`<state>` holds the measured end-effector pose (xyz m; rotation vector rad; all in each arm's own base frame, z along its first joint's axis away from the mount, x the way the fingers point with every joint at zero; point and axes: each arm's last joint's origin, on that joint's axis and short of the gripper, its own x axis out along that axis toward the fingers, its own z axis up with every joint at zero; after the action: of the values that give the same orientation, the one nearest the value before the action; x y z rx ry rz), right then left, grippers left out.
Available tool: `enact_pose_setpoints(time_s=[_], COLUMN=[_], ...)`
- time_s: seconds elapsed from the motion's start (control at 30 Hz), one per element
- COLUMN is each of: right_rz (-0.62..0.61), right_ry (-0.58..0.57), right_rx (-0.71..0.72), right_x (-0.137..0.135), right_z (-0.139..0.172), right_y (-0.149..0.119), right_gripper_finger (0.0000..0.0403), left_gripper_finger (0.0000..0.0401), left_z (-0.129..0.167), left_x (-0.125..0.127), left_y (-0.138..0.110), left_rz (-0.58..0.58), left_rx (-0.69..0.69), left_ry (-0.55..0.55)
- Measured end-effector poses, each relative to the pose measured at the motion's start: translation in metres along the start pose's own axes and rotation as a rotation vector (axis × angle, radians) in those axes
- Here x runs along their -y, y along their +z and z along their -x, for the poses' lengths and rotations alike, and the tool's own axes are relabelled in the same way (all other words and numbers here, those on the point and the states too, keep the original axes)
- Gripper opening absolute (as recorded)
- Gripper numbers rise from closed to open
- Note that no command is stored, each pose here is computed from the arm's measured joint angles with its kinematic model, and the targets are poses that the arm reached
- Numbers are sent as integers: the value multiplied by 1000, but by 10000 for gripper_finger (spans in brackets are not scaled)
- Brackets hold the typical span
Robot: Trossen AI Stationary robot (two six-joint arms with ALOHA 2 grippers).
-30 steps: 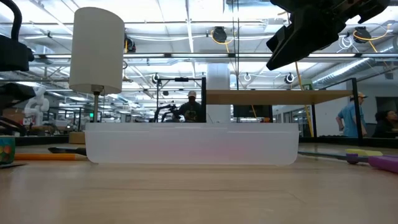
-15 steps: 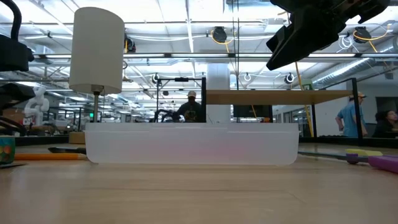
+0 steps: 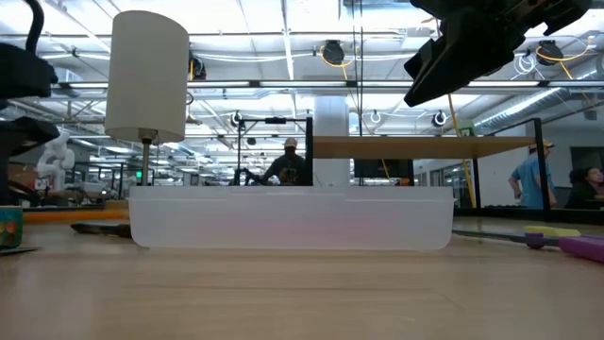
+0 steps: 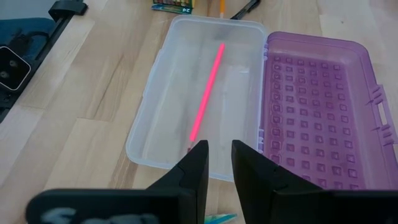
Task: Pack school essentials
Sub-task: Put the yellow pencil into the violet plastic pencil case
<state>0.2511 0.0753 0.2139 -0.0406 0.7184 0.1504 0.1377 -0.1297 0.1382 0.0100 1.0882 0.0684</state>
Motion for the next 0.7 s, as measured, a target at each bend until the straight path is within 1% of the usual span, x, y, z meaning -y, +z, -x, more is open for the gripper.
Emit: enact_pose_setpoints(time_s=[0.23, 0.47, 0.7], right_rz=[0, 0, 0], right_ry=[0, 0, 0], right_rx=[0, 0, 0], right_x=[0, 0, 0], right_z=[0, 0, 0], right_y=[0, 0, 0], right_gripper_finger=[66, 66, 66], left_gripper_finger=[37, 37, 37], left_z=[0, 9, 29], left_x=[0, 8, 12], left_y=[1, 12, 28], left_rz=[9, 16, -9], left_rx=[-14, -23, -55], left_ry=[-15, -76, -50])
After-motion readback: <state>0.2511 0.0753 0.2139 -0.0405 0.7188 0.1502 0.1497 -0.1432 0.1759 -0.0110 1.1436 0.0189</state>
